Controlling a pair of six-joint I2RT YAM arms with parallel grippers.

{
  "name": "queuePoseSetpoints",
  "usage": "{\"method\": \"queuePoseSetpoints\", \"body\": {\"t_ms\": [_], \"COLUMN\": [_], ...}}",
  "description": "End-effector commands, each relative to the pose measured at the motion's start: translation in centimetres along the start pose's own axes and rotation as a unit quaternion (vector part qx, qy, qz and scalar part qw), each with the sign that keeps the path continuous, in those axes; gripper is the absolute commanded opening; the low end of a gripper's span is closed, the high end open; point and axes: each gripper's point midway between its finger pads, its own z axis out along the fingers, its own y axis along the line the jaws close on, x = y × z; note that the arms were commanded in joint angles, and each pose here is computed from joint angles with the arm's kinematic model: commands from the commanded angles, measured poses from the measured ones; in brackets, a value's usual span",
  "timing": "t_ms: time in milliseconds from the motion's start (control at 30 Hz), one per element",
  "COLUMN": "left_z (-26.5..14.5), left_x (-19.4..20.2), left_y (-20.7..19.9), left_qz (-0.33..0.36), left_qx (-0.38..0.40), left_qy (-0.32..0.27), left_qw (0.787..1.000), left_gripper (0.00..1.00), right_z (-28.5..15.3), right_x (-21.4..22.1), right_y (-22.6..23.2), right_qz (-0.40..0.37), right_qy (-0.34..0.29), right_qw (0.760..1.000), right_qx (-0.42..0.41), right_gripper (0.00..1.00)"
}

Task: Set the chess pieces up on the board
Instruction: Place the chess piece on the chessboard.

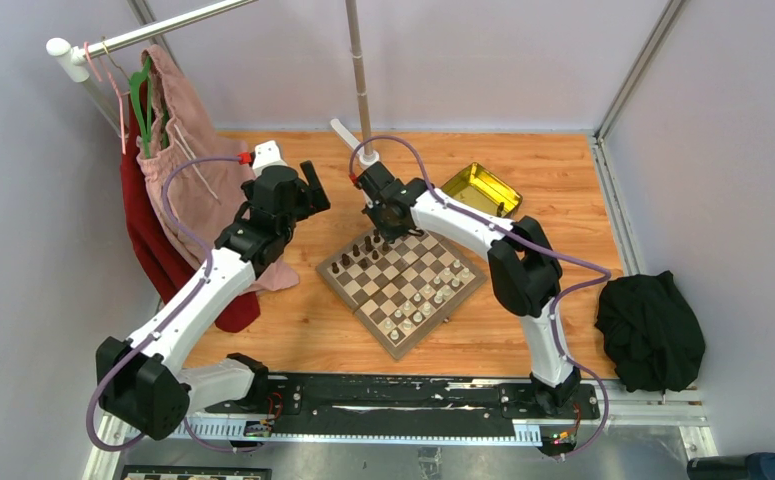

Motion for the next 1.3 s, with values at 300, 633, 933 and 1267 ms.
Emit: {"method": "queuePoseSetpoints", "body": {"t_ms": [300, 633, 933, 1267], "left_z": [0.6, 0.9, 1.1, 1.2], "left_x": [-1.1, -1.1, -1.0, -0.9], "left_y": [-1.0, -1.1, -1.3, -1.5], "left_qz": [0.008, 0.012, 0.011, 0.004], "left_qx": [0.007, 0.006, 0.008, 0.012], "left_qy": [-0.013, -0.013, -0.011, -0.008], "left_qw": [1.0, 1.0, 1.0, 1.0], "left_gripper": [1.0, 1.0, 1.0, 1.0], "right_z": [1.6, 2.2, 2.2, 1.5], "right_x": [0.1, 0.2, 0.6, 0.3], "right_y": [-1.2, -1.4, -1.5, -1.6], "right_qz": [0.005, 0.005, 0.004, 0.0], "right_qy": [0.015, 0.02, 0.027, 0.02], "right_qw": [1.0, 1.0, 1.0, 1.0], "right_qx": [0.005, 0.005, 0.004, 0.004], "right_gripper": [0.0, 0.0, 0.08, 0.24]}}
